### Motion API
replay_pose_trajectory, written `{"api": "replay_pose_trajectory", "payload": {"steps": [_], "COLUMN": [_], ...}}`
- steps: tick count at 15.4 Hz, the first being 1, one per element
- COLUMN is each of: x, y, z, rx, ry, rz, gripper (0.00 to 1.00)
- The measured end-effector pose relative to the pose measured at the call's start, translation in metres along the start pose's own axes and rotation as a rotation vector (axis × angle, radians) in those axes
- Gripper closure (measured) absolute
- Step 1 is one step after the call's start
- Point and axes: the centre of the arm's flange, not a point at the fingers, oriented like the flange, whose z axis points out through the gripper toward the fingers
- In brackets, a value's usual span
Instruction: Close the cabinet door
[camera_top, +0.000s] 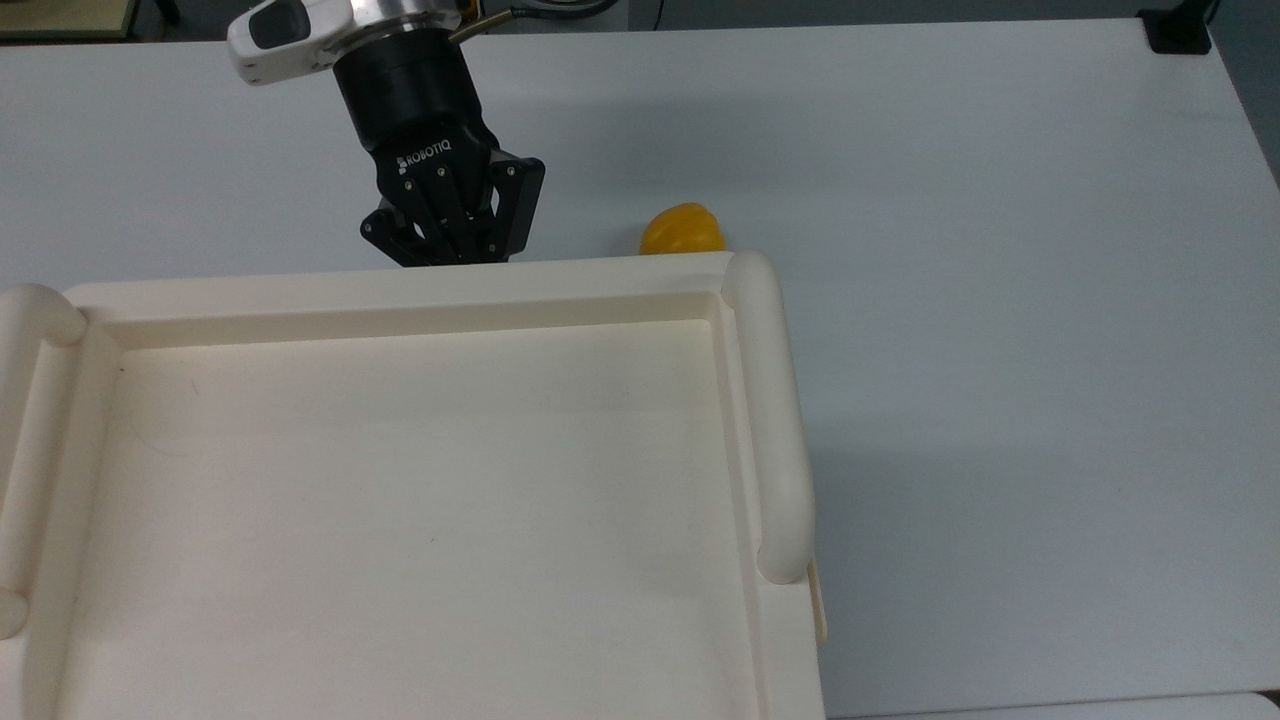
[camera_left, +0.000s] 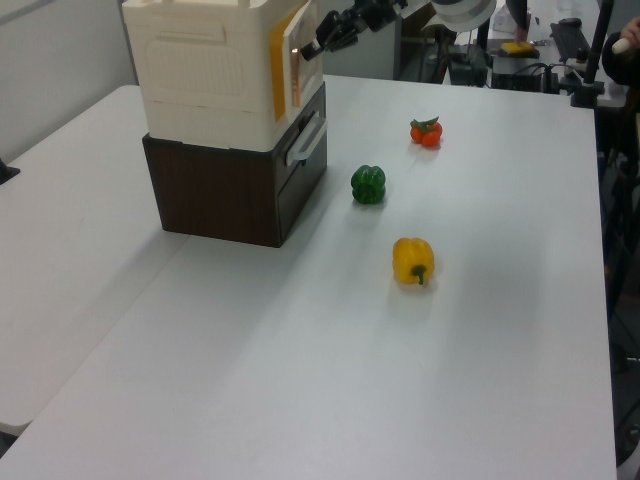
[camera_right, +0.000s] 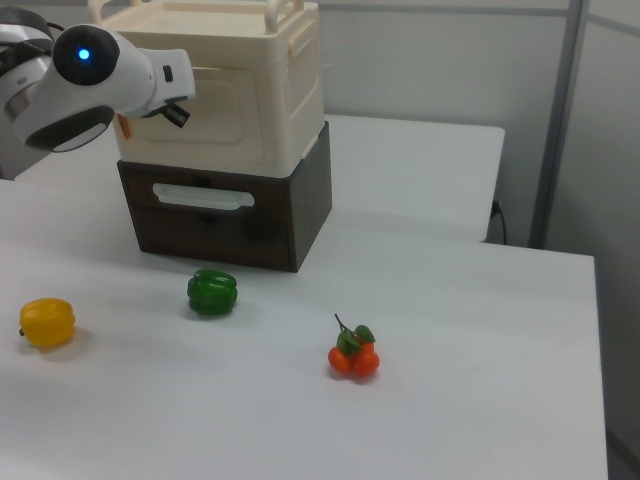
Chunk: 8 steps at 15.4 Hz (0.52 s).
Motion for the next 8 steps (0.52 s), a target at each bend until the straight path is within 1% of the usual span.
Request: {"api": "replay_pose_trajectory", "payload": {"steps": [5,8], "x": [0.002,0.0], "y": [0.0,-0.001], "z": [0.011,0.016], "rx": [-0.014,-0.016], "ry": [0.045,0.053], "rz": [0.001,-0.001], "gripper": [0.99,0.99]}}
